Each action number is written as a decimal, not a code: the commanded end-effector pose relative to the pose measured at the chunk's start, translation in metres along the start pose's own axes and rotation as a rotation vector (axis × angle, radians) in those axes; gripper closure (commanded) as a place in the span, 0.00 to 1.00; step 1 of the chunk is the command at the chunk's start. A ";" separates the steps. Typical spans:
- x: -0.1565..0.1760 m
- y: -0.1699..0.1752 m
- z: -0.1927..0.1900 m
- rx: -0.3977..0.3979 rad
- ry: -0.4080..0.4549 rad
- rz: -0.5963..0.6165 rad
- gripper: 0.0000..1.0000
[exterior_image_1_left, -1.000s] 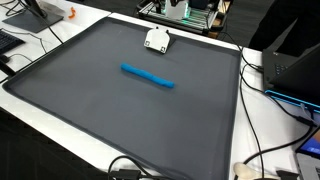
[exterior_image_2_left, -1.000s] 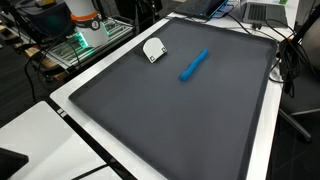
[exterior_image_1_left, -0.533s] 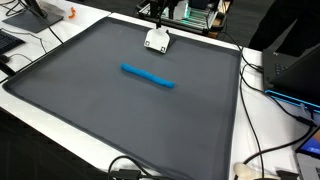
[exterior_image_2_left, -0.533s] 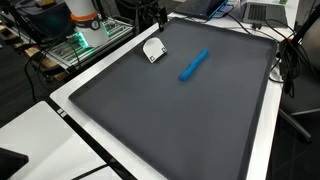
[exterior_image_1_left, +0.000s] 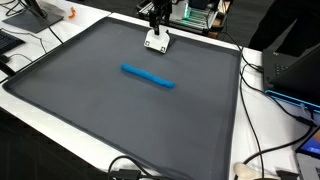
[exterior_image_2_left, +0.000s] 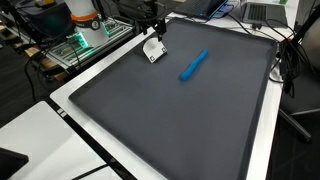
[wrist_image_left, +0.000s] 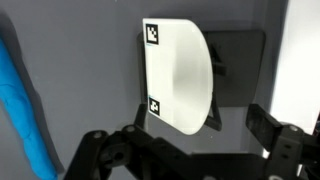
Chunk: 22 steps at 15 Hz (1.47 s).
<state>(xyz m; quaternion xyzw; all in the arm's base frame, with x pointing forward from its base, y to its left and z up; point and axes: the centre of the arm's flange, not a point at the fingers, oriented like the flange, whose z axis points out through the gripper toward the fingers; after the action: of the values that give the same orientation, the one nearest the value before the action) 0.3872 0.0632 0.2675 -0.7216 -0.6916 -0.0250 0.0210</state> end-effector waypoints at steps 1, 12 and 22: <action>-0.007 -0.003 0.017 -0.031 -0.016 -0.031 0.00; -0.011 -0.001 0.029 -0.031 -0.039 -0.069 0.71; -0.005 0.013 -0.009 -0.070 -0.048 -0.100 0.98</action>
<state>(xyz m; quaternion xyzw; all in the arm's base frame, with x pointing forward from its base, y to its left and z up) 0.4043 0.0570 0.2565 -0.6945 -0.7183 -0.0359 -0.0179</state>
